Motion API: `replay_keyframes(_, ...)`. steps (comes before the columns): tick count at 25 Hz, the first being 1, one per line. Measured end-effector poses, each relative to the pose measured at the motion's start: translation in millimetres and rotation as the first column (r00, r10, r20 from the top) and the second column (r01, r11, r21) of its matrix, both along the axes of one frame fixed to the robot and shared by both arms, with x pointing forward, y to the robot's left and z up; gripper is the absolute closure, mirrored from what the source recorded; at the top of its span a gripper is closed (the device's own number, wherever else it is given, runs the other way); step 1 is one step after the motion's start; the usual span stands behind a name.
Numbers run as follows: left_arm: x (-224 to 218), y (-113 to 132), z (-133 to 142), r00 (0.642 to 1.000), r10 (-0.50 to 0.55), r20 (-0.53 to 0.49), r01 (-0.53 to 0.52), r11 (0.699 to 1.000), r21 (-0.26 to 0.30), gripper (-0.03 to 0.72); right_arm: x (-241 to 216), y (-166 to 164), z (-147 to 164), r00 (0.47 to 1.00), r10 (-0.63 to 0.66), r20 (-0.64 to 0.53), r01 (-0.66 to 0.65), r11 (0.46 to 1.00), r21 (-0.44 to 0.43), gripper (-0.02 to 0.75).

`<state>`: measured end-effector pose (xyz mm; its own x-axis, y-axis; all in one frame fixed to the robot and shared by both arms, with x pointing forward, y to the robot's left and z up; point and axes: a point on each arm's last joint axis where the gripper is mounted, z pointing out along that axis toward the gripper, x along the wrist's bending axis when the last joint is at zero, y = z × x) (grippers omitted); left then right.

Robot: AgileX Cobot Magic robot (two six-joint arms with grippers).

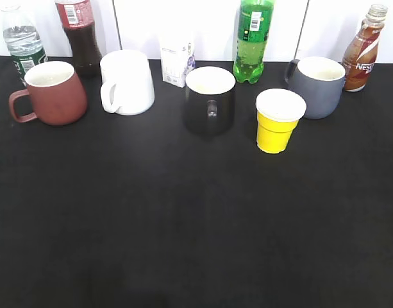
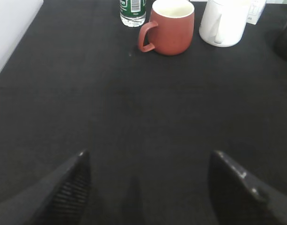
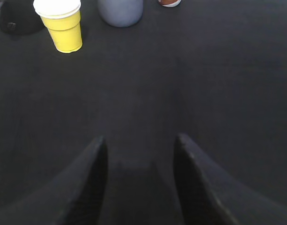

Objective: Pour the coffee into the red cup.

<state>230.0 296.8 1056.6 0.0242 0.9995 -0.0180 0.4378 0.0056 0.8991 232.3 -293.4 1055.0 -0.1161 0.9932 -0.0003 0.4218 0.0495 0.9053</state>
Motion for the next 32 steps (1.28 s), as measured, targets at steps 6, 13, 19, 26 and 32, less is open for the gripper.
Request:
replay_keyframes(6,0,0,0,1.0,0.0,0.0,0.0,1.0,0.0,0.102,0,0,0,1.0,0.0,-0.001,0.0,1.0,0.0,0.367)
replay_keyframes(13,6,1,37,0.937,0.014,0.35,-0.01,1.0,-0.013,0.155,0,-2,0,1.0,-0.014,0.001,0.014,1.0,-0.02,0.367)
replay_keyframes(19,88,5,57,0.918,0.041,0.394,-0.033,0.999,-0.027,0.181,0,-2,0,1.0,-0.014,0.001,0.014,1.0,-0.021,0.367)
replay_keyframes(26,190,10,-28,0.975,0.084,0.206,-0.079,0.996,-0.031,0.225,0,-2,0,1.0,-0.014,0.001,0.015,1.0,-0.021,0.367)
replay_keyframes(32,245,-4,-88,0.988,0.023,0.151,-0.023,1.0,-0.001,0.251,0,-2,0,1.0,-0.015,0.001,0.015,1.0,-0.021,0.367)
